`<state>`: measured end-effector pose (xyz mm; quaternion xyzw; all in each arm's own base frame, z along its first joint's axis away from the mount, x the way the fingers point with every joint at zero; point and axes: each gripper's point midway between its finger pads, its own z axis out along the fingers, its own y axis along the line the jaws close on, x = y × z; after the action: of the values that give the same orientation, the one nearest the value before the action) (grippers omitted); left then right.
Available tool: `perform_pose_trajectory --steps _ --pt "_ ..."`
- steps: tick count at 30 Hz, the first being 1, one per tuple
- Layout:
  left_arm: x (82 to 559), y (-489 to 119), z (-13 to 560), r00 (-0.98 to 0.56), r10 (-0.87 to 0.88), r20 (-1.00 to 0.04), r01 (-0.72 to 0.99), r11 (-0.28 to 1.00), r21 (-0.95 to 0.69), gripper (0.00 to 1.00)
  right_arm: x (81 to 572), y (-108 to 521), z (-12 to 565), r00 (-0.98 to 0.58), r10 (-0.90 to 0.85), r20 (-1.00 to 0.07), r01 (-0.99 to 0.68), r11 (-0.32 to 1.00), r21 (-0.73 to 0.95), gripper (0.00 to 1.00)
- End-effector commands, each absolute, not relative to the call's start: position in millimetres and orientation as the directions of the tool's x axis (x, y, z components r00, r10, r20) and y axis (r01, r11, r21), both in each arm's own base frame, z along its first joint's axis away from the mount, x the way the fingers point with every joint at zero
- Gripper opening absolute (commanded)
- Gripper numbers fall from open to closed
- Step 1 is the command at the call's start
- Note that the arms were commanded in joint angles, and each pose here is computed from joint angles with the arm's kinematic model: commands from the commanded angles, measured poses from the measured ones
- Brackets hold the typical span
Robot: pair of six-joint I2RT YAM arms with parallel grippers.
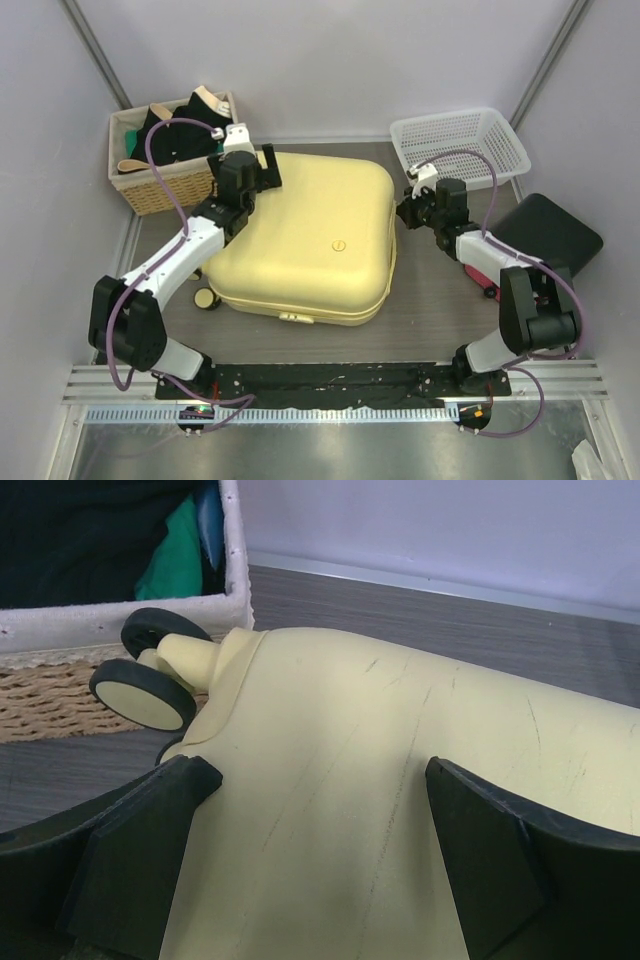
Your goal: Open, take out, and arrange the luggage
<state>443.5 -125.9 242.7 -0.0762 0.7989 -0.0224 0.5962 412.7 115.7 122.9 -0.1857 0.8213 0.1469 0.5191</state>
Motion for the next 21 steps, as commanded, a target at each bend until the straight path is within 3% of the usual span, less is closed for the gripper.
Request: perform_pose_trajectory --steps 1,5,10,14,21 --pt "413.1 -106.7 146.4 -0.559 -0.002 -0.829 -0.080 0.995 0.052 1.00 478.9 103.4 220.2 -0.034 -0.243 -0.969 -0.482 0.854 -0.197 0.01" --pt "410.2 -106.1 185.0 -0.499 -0.033 -0.866 -0.081 0.997 0.009 1.00 483.0 119.3 216.7 -0.111 -0.186 -0.976 -0.553 0.828 -0.095 0.01" --pt "375.8 -85.1 251.2 -0.415 -0.138 -0.899 -0.165 0.983 -0.075 1.00 487.9 119.7 202.7 -0.211 -0.094 -0.973 -0.513 0.858 0.028 0.01" --pt "331.8 -55.1 258.7 -0.404 -0.234 -0.884 -0.297 0.948 -0.115 1.00 489.0 119.3 180.6 -0.330 -0.059 -0.942 -0.479 0.871 0.113 0.01" --pt "239.8 -24.5 236.9 -0.423 -0.450 -0.787 -0.450 0.858 -0.248 1.00 486.4 116.9 178.1 -0.353 -0.071 -0.933 -0.471 0.875 0.111 0.01"
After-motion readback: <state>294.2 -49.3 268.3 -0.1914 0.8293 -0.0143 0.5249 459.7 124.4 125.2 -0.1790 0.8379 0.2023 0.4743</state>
